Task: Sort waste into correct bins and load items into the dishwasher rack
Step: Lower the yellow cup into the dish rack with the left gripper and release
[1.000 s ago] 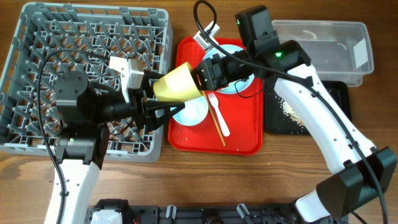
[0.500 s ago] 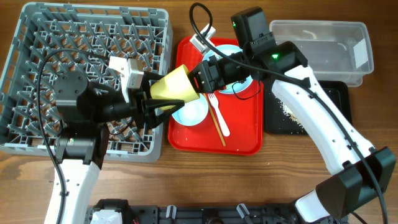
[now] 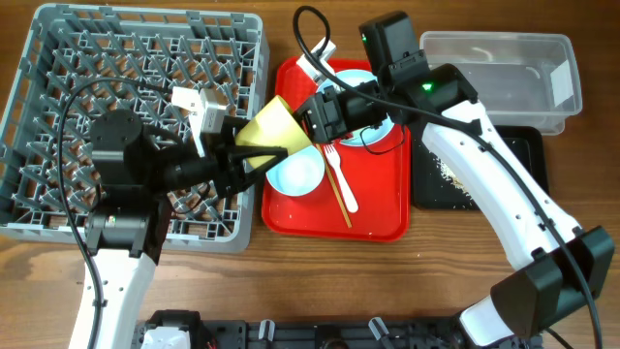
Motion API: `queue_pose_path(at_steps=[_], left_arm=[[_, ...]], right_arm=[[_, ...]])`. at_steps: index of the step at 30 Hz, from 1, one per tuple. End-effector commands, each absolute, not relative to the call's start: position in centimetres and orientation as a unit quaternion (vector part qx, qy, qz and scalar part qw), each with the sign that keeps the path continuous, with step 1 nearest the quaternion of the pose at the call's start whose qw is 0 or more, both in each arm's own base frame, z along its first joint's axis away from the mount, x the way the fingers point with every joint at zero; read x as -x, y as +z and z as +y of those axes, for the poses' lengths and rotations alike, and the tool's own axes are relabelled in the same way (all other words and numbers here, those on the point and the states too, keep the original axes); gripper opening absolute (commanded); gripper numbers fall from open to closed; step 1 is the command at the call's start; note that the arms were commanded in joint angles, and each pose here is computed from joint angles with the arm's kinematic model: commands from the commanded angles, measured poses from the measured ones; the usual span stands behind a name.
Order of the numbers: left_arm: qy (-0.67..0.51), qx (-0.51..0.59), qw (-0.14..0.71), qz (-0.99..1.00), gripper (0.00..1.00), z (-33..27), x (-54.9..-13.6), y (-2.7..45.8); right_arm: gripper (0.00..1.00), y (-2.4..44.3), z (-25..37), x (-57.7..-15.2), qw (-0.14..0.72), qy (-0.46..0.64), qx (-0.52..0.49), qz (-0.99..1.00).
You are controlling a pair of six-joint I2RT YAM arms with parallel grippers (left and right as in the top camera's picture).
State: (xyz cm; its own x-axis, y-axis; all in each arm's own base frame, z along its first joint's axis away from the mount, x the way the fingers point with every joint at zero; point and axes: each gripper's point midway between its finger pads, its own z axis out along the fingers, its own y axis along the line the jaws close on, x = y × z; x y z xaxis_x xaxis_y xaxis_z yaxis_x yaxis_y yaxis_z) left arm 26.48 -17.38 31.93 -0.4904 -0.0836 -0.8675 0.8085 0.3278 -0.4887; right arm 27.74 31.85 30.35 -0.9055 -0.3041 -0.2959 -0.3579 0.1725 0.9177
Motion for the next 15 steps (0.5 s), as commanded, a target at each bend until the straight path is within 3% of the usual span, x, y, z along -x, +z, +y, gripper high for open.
queue_pose_path(at_steps=[1, 9, 15], left_arm=[[-0.469, -0.199, 0.453, 0.732, 0.46, -15.4, -29.1, 30.7], [-0.382, -0.062, 0.433, 0.814, 0.32, -10.5, -31.7, 26.2], [-0.280, 0.052, 0.399, 0.872, 0.30, -5.5, -32.0, 21.8]], right_arm=[[0.24, 28.8, 31.7, -29.0, 0.041, 0.567, 0.193, 0.800], [0.29, 25.0, 27.8, -34.7, 0.131, 0.443, 0.113, 0.880], [0.32, 22.5, 23.7, -36.3, 0.149, 0.361, 0.085, 0.917]])
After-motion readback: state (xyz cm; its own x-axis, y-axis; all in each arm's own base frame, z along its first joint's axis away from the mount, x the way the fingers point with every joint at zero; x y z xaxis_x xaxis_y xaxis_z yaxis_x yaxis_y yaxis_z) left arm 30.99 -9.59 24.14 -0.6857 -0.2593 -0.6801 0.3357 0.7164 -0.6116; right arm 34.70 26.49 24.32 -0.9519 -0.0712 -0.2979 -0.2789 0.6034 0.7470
